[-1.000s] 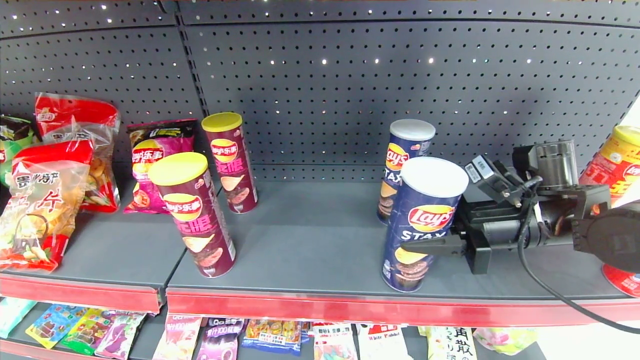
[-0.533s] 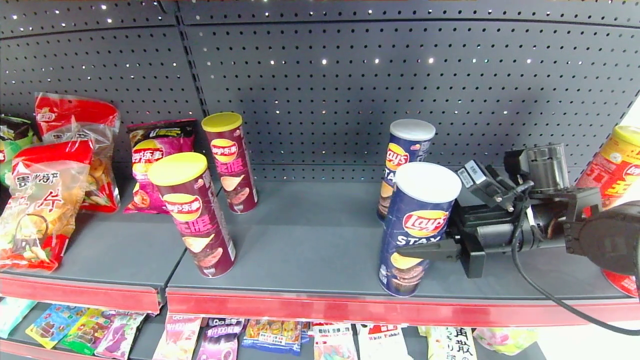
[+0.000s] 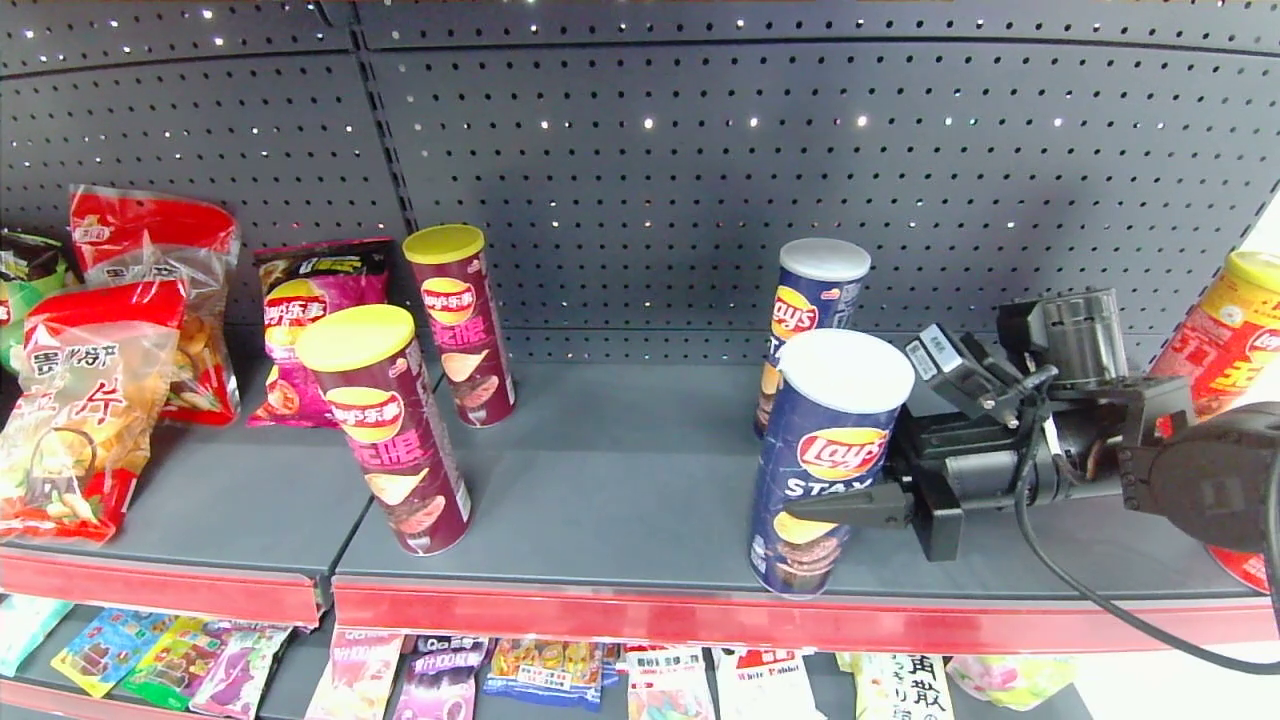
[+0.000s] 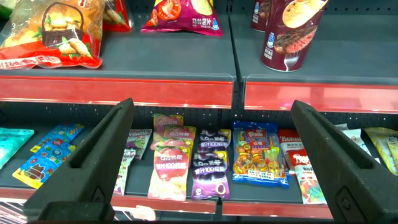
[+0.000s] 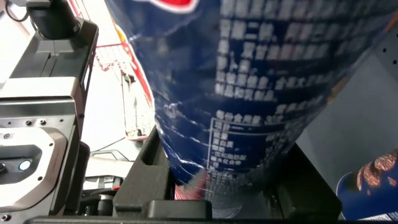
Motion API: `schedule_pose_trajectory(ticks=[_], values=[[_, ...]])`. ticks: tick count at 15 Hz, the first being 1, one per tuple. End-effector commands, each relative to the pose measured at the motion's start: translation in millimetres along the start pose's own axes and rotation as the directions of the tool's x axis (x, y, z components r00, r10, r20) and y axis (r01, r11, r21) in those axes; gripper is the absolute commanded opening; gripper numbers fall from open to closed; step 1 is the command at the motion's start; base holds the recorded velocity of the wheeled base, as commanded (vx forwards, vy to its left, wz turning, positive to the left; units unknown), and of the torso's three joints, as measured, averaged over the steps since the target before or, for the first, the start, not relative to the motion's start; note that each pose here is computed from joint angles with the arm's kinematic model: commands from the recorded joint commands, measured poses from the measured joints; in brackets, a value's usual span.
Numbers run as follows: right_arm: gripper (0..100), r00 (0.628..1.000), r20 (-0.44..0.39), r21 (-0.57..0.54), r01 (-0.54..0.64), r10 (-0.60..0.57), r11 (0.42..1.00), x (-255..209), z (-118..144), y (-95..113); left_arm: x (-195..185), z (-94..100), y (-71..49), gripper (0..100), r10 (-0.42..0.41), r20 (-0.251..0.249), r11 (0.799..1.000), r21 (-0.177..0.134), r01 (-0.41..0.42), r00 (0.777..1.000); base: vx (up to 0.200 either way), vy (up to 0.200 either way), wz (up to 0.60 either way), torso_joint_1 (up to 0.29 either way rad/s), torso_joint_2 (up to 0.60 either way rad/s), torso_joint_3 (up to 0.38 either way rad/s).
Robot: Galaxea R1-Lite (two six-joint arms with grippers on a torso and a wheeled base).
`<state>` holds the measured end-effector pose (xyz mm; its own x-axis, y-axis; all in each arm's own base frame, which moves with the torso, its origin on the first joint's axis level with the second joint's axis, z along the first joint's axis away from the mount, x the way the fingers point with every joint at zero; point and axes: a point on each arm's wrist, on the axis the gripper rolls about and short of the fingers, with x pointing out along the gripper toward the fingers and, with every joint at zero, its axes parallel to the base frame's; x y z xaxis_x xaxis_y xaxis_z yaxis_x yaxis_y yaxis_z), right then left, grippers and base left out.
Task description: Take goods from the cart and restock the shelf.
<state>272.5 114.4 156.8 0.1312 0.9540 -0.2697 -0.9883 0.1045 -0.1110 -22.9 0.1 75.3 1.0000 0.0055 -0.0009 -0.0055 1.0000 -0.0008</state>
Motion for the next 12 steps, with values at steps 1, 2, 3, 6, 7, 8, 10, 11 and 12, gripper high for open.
schedule_pose_trajectory(ticks=[1, 2, 3, 6, 7, 8, 10, 11, 12], values=[[0, 1.0, -0.001, 0.003, -0.004, 0.004, 1.0, 1.8, -0.9, -1.3, 0.1, 0.0, 0.0, 100, 0.001, -0.001, 1.0, -0.001, -0.001, 1.0, 0.0, 0.0, 0.0, 0.0, 0.0, 0.0], [0, 1.0, 0.001, 0.001, -0.004, 0.004, 1.0, 2.4, -0.1, -1.9, 0.1, 0.0, 0.0, 100, 0.001, -0.001, 1.0, 0.001, -0.001, 1.0, 0.0, 0.0, 0.0, 0.0, 0.0, 0.0], [0, 1.0, 0.002, 0.0, -0.01, 0.01, 1.0, 3.9, 0.8, -1.2, 0.1, 0.0, 0.0, 100, 0.001, -0.001, 1.0, 0.001, -0.001, 1.0, 0.0, 0.0, 0.0, 0.0, 0.0, 0.0], [0, 1.0, 0.0, 0.003, -0.012, 0.012, 1.0, 4.5, -0.2, -0.7, 0.1, 0.0, 0.0, 100, 0.001, -0.001, 1.0, 0.001, -0.001, 1.0, 0.0, 0.0, 0.0, 0.0, 0.0, 0.0], [0, 1.0, -0.002, 0.006, -0.012, 0.012, 1.0, 4.3, -0.9, 0.1, 0.1, 0.0, 0.0, 100, 0.001, -0.001, 1.0, -0.001, -0.001, 1.0, 0.0, 0.0, 0.0, 0.0, 0.0, 0.0], [0, 1.0, -0.002, 0.006, -0.011, 0.011, 1.0, 3.7, -0.9, 0.3, 0.1, 0.0, 0.0, 100, 0.001, -0.001, 1.0, -0.001, -0.001, 1.0, 0.0, 0.0, 0.0, 0.0, 0.0, 0.0], [0, 1.0, -0.003, 0.008, -0.009, 0.01, 1.0, 3.1, -1.4, 0.7, 0.1, 0.0, 0.0, 100, 0.001, -0.001, 1.0, -0.001, -0.001, 1.0, 0.0, 0.0, 0.0, 0.0, 0.0, 0.0], [0, 1.0, -0.003, 0.008, -0.009, 0.01, 1.0, 3.1, -1.4, 0.7, 0.1, 0.0, 0.0, 100, 0.001, -0.001, 1.0, -0.001, -0.001, 1.0, 0.0, 0.0, 0.0, 0.0, 0.0, 0.0], [0, 1.0, -0.003, 0.007, -0.008, 0.008, 1.0, 3.1, -1.0, 0.4, 0.1, 0.0, 0.0, 100, 0.001, -0.001, 1.0, -0.001, -0.001, 1.0, 0.0, 0.0, 0.0, 0.0, 0.0, 0.0]])
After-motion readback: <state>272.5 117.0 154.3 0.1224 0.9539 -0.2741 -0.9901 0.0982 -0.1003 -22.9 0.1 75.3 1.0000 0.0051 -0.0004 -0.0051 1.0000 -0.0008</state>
